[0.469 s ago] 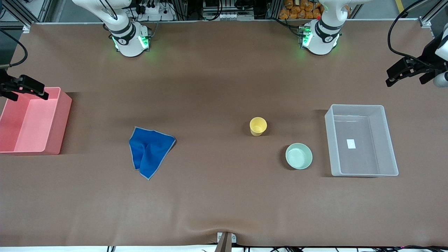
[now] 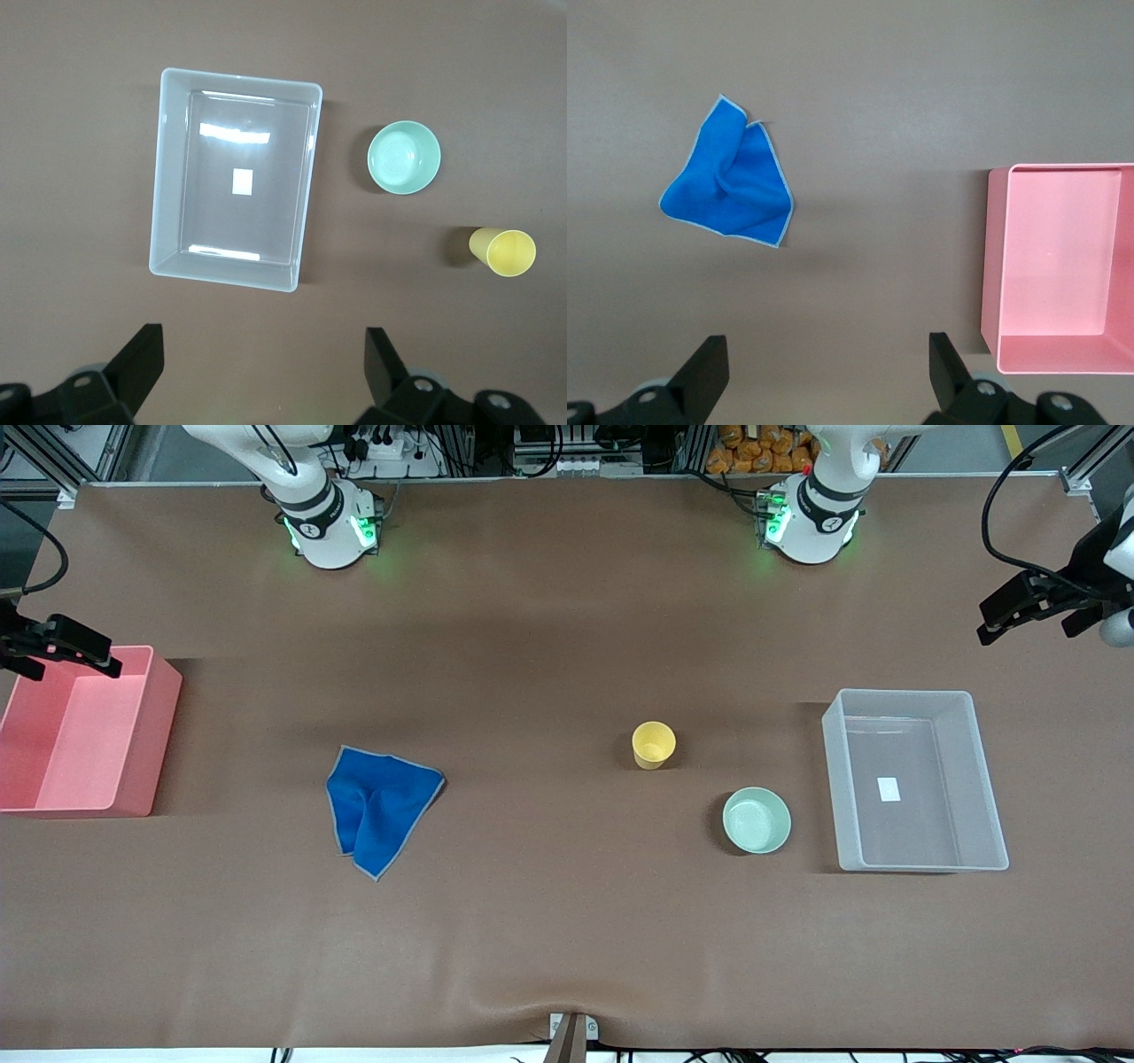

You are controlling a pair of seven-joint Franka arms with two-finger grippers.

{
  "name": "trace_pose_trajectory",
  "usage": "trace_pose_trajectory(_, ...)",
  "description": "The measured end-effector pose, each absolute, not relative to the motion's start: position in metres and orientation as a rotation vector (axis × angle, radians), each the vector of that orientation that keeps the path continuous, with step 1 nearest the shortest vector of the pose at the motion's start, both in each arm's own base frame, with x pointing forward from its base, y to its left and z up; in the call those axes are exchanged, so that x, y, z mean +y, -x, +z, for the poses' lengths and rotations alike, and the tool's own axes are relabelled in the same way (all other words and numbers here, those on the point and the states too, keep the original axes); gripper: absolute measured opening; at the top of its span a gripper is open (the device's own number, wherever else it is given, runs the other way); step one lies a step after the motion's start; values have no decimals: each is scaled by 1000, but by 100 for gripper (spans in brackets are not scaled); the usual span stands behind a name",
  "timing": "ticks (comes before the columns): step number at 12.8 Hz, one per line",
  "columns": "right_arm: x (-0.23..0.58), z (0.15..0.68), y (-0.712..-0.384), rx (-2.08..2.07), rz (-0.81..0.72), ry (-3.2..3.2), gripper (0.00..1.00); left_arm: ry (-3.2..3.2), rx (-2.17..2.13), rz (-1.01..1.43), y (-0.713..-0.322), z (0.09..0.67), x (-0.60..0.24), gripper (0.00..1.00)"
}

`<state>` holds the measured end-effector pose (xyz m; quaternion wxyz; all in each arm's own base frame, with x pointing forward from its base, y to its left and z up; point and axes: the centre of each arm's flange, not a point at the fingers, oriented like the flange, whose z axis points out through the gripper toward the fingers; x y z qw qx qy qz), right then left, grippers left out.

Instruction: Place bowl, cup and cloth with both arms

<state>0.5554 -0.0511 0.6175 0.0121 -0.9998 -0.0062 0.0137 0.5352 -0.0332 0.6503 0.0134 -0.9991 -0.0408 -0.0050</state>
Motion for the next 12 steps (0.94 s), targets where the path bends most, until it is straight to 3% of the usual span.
trace_pose_trajectory(3, -49, 618, -556, -25, 42, 3117, 100, 3116, -192, 25, -568, 598, -50, 100)
trace_pose_trajectory(6, -45, 614, -558, -36, 56, 3116, 100, 3121, -322, 33, -605, 502, -90, 100)
trace_pose_trajectory(12, -13, 579, -574, -120, 152, 3096, 100, 3013, -789, 97, -599, 321, -180, 100)
